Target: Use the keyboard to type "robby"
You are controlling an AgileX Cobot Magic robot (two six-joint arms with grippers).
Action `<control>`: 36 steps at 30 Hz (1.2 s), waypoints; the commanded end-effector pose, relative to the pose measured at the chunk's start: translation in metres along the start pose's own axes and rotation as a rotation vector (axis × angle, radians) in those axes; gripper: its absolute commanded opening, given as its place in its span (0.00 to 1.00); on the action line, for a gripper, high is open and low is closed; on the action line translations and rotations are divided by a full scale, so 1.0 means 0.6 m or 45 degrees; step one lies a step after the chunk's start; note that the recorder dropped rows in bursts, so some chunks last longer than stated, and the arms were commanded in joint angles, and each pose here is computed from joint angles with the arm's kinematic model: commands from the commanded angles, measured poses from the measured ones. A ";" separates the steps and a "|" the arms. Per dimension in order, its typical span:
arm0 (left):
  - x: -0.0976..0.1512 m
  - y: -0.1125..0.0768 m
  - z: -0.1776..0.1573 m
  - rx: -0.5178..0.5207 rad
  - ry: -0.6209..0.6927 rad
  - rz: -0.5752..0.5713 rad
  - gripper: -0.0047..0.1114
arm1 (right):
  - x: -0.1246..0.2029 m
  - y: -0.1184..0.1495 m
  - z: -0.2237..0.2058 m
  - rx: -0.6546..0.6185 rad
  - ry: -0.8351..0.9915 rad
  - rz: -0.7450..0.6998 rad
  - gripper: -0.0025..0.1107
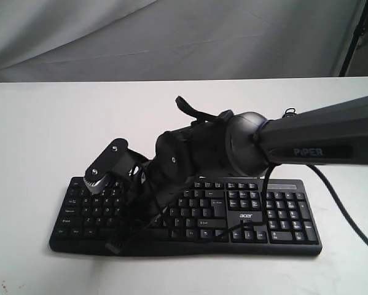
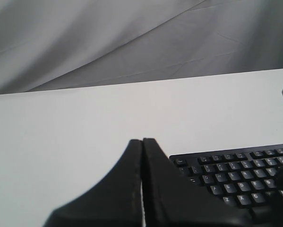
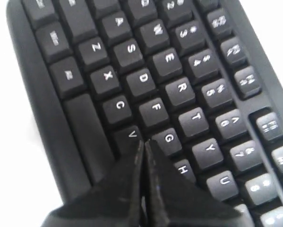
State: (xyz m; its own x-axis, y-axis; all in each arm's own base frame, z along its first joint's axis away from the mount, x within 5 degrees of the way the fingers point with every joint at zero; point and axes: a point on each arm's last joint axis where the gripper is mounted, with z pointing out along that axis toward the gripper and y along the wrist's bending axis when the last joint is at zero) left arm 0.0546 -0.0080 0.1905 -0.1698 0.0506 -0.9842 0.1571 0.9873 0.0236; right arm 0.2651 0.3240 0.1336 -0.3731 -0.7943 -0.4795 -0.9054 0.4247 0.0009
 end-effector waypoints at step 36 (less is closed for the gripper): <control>0.001 0.000 0.000 0.007 -0.006 0.004 0.04 | -0.016 -0.061 -0.008 0.054 -0.026 0.105 0.02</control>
State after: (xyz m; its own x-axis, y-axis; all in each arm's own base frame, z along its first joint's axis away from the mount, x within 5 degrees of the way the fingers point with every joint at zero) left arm 0.0546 -0.0080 0.1905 -0.1698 0.0506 -0.9842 0.1571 0.9873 0.0236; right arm 0.3009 0.3127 0.1403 -0.4373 -0.7480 -0.4992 -0.8617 0.5073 -0.0053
